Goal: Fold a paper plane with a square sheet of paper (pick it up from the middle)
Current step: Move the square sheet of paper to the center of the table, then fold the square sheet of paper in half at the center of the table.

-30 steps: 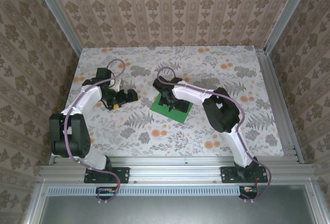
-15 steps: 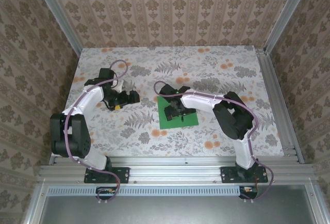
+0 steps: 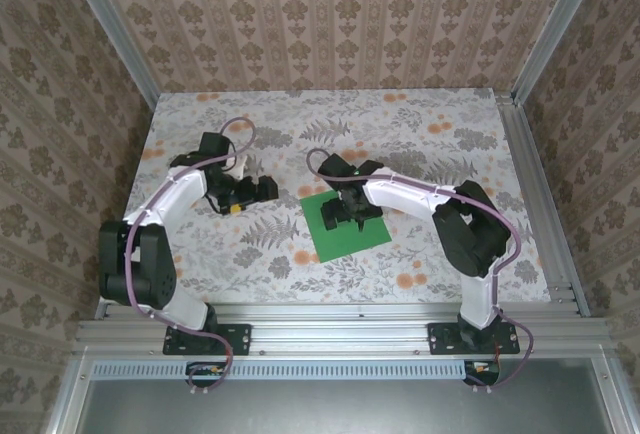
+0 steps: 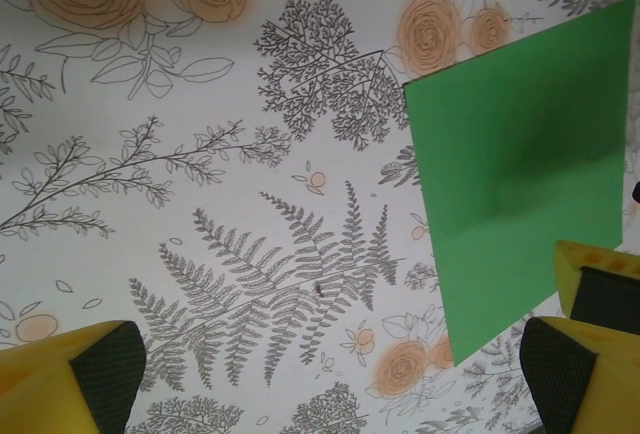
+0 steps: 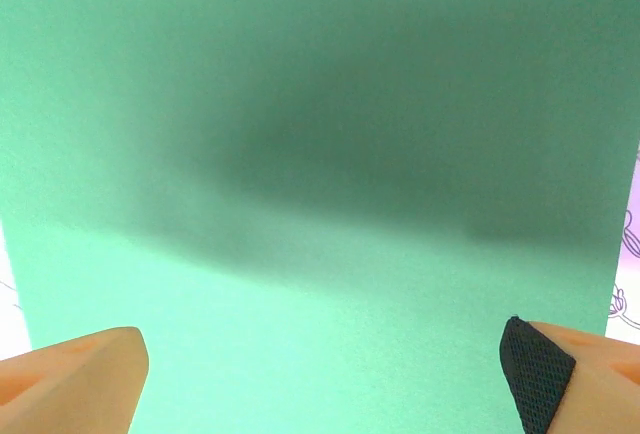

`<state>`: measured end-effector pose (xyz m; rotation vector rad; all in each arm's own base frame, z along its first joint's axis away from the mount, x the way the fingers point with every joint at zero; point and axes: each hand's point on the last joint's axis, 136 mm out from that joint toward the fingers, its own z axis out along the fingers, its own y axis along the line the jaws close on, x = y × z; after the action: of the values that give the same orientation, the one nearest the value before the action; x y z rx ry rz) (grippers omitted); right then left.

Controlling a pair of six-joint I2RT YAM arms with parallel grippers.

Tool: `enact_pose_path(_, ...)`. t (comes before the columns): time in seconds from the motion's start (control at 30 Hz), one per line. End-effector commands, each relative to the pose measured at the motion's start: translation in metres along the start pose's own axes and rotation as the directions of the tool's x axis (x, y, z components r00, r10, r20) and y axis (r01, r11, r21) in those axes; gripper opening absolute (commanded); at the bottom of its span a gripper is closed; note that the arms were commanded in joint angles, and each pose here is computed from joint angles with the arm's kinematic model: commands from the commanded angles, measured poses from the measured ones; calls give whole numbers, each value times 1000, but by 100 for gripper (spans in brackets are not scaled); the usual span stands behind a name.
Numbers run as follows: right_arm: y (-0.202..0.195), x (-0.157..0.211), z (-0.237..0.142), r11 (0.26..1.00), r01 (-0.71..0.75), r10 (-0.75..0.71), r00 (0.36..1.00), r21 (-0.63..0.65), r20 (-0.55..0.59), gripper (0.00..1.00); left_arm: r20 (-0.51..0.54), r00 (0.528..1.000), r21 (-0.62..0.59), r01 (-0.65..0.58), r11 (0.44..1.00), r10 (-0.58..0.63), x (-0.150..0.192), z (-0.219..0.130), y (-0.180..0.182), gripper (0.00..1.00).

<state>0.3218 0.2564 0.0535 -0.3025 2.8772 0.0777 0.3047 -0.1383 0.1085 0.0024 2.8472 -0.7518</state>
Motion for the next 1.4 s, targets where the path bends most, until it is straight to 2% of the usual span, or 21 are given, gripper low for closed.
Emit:
enact_pose_path(0.0,6,-10,-1,994,-111,111,994,-21,7,92,18,1000,61,14,998,-15,8,-5,-15,100)
enact_pose_path(0.37,1,-3,27,996,-35,39,998,79,-56,91,15,999,61,28,998,-29,21,1,-9,100)
enact_pose_path(0.83,3,13,52,991,-3,17,994,132,-105,89,-8,1000,51,29,998,-28,26,8,-5,100)
enact_pose_path(1.37,3,22,66,995,-7,21,991,102,-132,78,-36,999,38,32,999,-31,34,16,1,100)
